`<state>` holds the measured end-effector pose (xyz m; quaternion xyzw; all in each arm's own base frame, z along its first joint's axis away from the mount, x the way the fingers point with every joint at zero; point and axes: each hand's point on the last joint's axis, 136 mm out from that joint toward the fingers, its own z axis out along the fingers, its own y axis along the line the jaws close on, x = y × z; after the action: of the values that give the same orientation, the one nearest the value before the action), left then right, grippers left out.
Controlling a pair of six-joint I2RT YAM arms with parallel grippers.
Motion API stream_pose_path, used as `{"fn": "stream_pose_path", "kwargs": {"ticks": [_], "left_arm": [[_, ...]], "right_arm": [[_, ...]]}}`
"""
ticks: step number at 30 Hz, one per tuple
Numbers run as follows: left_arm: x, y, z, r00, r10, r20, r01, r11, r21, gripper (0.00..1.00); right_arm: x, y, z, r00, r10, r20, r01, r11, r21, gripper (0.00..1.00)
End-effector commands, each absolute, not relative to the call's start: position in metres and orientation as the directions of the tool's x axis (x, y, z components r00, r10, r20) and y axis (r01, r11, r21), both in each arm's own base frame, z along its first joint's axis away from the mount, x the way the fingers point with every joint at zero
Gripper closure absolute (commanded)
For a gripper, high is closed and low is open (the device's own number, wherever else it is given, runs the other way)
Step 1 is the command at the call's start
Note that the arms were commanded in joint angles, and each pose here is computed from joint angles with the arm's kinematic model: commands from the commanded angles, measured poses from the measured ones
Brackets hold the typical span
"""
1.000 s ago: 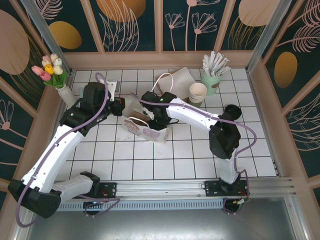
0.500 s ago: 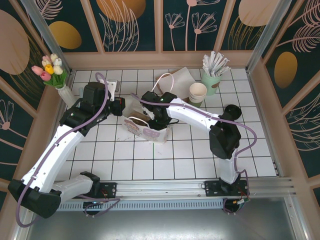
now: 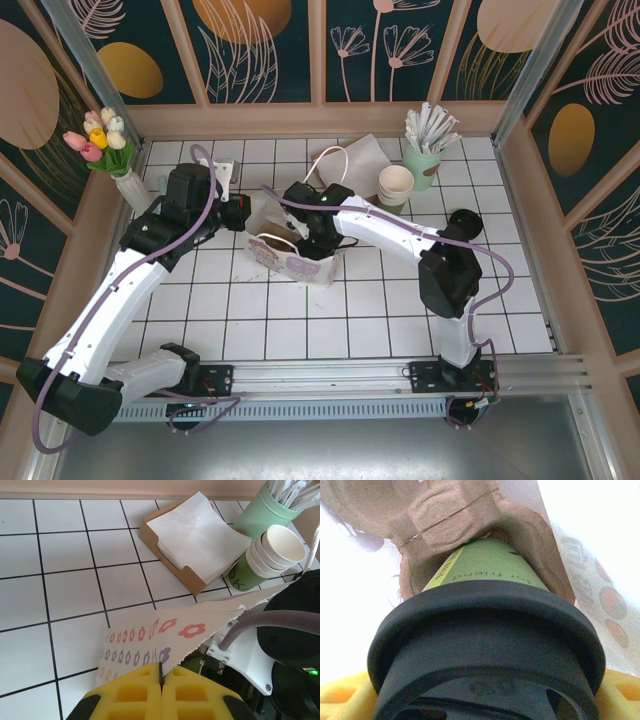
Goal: Pack the takeout coffee
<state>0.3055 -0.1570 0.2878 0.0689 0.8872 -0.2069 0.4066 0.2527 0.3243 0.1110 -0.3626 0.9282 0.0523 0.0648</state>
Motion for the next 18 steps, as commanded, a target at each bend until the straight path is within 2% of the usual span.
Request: {"fn": "stream_pose_path", "kwargs": {"ticks": [1,8,18], "left_arm": [[0.307,-0.153,0.286,-0.677,-0.074,-0.732,0.251,0.912,-0.325,1.00],[0.311,-0.158,0.282,-0.694,-0.072,-0.716,0.252,0.908,-0.336,1.00],[0.313,-0.160,0.280,-0.692,-0.061,-0.719,0.261,0.908,-0.329,1.00]], "right_arm": [[0.233,0.300,0.079,-0.739,-0.673,0.029,-0.671,0.739,0.056,0.46],[0.237,0.301,0.068,-0.741,-0.670,0.041,-0.668,0.742,0.062,0.46],[0.225,0.290,0.040,-0.737,-0.665,0.122,-0.662,0.747,0.069,0.47]]}}
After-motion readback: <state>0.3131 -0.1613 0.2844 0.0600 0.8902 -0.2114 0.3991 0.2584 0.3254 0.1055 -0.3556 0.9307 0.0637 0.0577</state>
